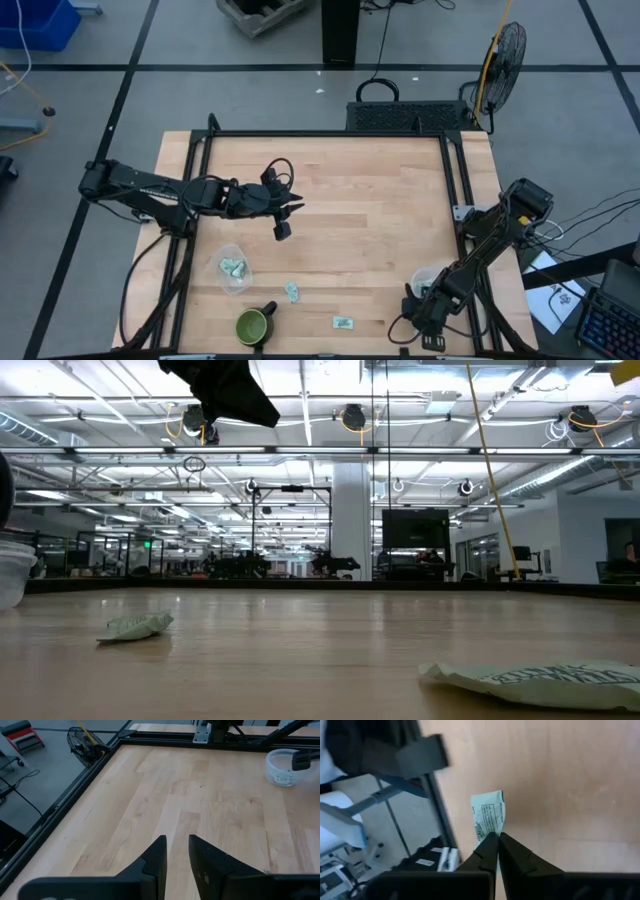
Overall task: Pick and place items into bin
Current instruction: Put the green stevia packet into the right transparent bin
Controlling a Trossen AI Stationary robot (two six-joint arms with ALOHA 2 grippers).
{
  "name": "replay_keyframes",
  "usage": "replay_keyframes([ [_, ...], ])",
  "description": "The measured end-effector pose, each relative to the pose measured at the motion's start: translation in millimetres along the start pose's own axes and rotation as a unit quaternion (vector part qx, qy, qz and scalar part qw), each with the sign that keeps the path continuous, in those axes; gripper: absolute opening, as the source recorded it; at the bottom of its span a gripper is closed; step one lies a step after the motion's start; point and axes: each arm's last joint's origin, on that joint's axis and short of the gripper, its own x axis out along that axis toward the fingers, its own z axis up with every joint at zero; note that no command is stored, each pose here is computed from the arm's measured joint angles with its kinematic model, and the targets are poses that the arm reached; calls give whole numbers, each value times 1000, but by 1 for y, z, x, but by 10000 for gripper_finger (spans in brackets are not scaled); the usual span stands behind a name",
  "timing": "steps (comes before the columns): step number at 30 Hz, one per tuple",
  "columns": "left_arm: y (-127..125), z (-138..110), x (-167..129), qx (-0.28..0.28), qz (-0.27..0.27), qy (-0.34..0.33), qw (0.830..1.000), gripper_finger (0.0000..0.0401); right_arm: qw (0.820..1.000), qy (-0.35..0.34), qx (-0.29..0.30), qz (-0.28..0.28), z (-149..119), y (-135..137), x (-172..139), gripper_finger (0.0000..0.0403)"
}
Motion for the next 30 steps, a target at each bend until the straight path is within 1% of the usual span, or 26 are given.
replay_keyframes([
  [2, 0, 0, 0, 0, 0, -1, 1000, 88, 1000, -6, -4, 11, -1, 3, -6, 2],
  [4, 0, 0, 0, 0, 0, -1, 1000, 88, 999, -29, -15, 15, -2, 5, -14, 2],
  [9, 0, 0, 0, -1, 0, -1, 1000, 88, 996, -88, -18, -4, -8, 4, -39, 1],
  [16, 0, 0, 0, -1, 0, -2, 1000, 88, 993, -86, 26, -82, -30, -17, -78, 1],
  [19, 0, 0, 0, -1, 0, -2, 1000, 88, 987, -97, 20, -126, -39, -29, -94, 0],
  [22, 0, 0, 0, 6, 0, -2, 1000, 88, 976, -135, 6, -173, -44, -39, -107, 0],
  [24, 0, 0, 0, 9, 0, -2, 1000, 88, 971, -152, 5, -185, -45, -41, -112, 0],
  [26, 0, 0, 0, 9, 0, -2, 1000, 88, 972, -157, 4, -176, -45, -43, -110, 0],
  [30, 0, 0, 0, 15, 0, -2, 1000, 88, 977, -151, 2, -148, -41, -52, -90, 0],
])
